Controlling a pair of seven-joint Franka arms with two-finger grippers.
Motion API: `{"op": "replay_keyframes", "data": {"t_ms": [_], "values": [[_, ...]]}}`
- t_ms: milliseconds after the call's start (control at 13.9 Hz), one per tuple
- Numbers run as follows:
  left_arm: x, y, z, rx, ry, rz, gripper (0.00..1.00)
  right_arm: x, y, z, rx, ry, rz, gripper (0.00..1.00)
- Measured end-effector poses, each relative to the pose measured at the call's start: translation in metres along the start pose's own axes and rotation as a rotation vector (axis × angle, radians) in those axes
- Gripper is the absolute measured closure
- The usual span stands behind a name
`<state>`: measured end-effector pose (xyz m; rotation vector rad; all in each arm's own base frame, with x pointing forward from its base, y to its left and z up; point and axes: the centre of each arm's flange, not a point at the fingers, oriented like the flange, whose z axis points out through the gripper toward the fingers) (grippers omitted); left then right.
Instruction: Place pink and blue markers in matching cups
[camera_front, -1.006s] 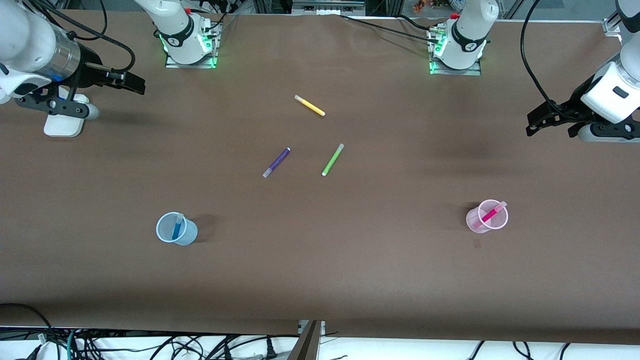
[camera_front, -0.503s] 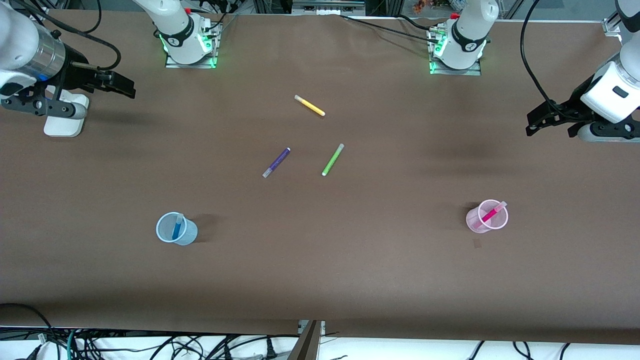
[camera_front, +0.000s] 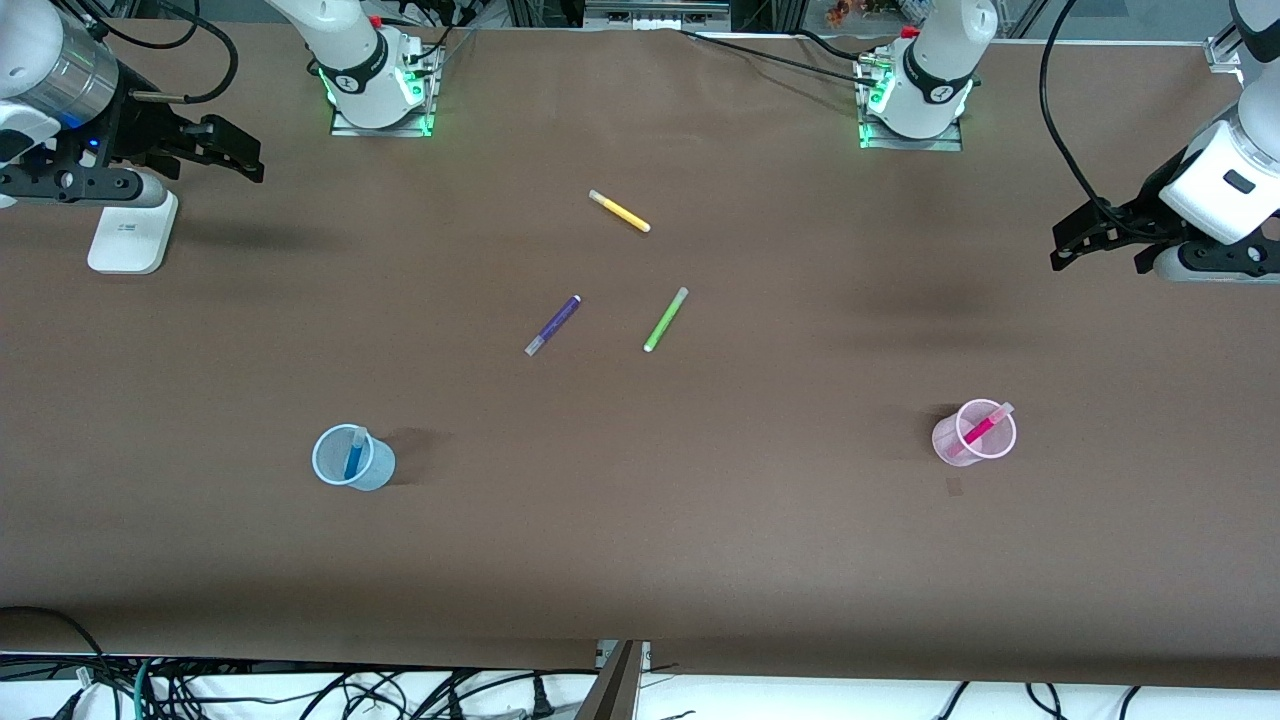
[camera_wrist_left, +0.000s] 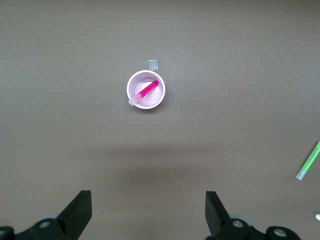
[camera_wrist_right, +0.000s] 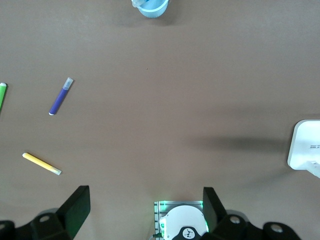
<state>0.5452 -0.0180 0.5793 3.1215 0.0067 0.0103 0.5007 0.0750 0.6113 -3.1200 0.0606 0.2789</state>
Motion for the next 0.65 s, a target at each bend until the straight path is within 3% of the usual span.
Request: {"op": "replay_keyframes", "data": {"t_ms": [647], "values": [[-0.0004,0.0018,-0.0014,0.000,0.003,0.003,0.00,0.0000,-0.0008,0.0021,-0.001,-0.004,-0.002,0.00]]}}
